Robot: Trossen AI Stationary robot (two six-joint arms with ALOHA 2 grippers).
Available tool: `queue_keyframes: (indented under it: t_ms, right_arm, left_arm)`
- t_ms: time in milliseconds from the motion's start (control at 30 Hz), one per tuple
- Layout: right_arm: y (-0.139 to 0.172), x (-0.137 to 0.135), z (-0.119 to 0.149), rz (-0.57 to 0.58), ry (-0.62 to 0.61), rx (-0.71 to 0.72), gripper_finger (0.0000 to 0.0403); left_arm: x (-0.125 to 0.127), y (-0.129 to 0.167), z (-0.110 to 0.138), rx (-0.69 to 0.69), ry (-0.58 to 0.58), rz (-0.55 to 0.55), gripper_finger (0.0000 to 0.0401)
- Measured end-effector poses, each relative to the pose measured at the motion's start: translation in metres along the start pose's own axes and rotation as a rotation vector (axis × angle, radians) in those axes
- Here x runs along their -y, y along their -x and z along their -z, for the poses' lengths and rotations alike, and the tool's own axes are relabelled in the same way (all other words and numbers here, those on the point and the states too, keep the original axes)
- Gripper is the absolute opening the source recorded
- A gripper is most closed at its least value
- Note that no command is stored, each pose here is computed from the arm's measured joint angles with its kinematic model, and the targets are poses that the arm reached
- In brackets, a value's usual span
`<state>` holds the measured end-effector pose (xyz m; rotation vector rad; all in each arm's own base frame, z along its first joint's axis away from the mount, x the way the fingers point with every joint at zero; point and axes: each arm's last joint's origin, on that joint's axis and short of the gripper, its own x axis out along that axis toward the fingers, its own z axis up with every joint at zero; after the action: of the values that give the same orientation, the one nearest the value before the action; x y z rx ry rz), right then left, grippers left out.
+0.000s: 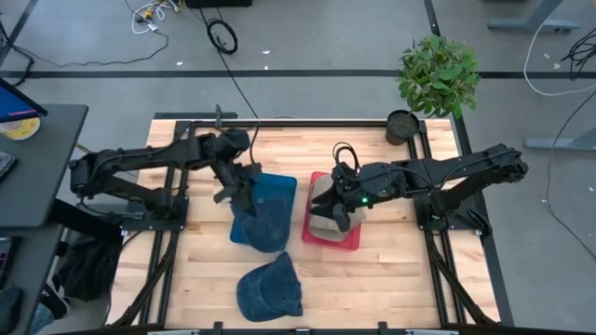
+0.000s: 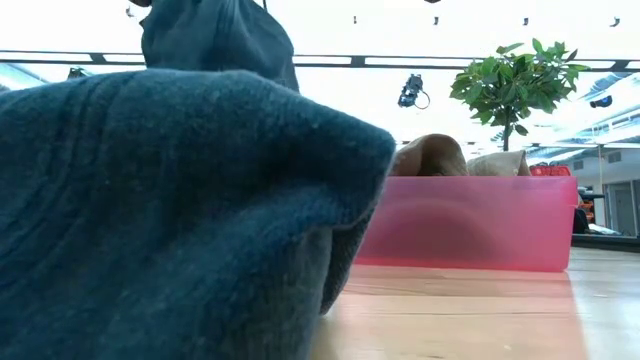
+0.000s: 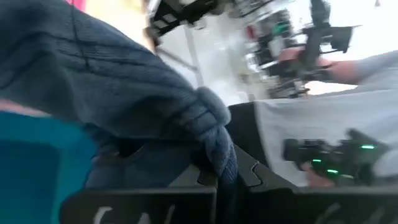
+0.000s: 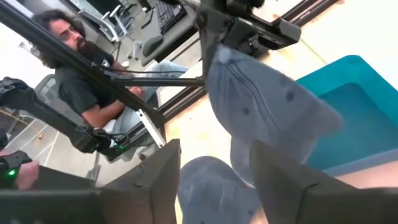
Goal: Pick & Place hat
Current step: Put the blue cap into the blue bin
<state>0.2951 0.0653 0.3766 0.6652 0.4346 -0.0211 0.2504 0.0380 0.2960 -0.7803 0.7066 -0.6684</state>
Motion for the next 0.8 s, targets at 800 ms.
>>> queue_keyframes:
  t_ms: [800]
  right_arm:
    - [-0.001, 0.011, -0.01, 0.036, 0.054, 0.028, 0.0206]
  left_arm:
    - [-0.043, 0.021, -0.018, 0.0, -0.013, 0.056, 0.0003]
